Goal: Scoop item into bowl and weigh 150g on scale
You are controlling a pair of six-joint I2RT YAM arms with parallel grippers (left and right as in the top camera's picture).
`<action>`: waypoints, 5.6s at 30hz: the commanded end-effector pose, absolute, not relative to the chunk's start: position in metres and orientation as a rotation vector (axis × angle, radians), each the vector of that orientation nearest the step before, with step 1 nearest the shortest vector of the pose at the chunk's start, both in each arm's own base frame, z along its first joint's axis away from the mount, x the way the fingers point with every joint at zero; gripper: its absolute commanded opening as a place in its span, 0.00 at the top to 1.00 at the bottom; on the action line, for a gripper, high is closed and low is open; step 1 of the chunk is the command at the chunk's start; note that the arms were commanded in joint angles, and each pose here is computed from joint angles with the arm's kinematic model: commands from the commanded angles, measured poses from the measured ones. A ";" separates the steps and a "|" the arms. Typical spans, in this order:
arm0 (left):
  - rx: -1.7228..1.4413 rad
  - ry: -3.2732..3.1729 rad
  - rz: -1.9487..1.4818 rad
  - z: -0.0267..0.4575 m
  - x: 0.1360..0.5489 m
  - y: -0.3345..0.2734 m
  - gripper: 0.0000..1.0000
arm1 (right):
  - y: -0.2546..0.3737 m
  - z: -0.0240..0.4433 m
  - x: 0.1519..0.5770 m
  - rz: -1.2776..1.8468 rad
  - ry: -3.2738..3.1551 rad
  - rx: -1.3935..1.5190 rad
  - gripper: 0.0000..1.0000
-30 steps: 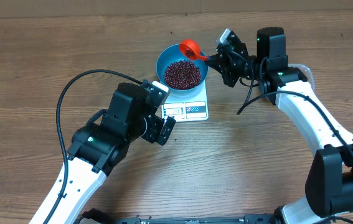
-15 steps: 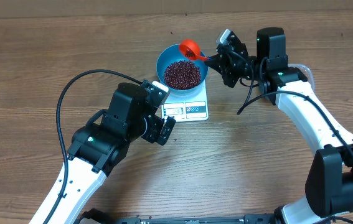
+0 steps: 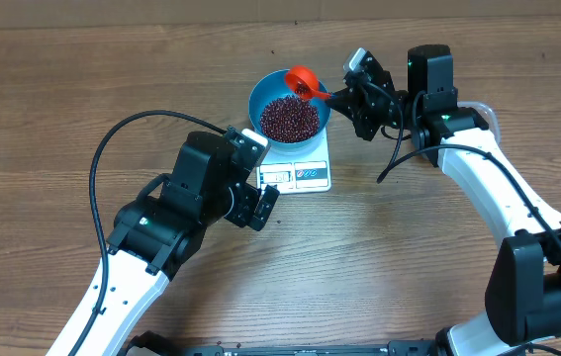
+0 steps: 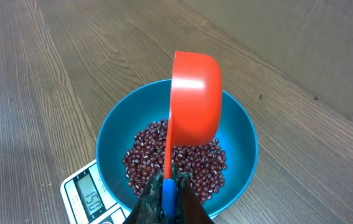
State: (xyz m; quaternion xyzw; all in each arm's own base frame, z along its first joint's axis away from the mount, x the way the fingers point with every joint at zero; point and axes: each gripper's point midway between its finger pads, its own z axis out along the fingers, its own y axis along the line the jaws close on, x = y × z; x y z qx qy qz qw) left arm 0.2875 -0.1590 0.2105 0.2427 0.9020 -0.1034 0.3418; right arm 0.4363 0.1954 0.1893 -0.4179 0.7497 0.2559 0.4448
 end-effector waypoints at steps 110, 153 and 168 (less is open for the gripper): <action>0.628 2.331 -0.296 0.218 0.289 -0.164 0.01 | -0.045 0.177 0.370 -0.094 2.556 0.370 0.96; 0.627 2.331 -0.296 0.218 0.289 -0.164 0.00 | -0.053 0.113 0.355 -0.154 2.735 0.662 0.00; 0.627 2.331 -0.296 0.218 0.289 -0.164 0.00 | -0.075 0.113 0.334 -0.370 2.772 0.684 0.00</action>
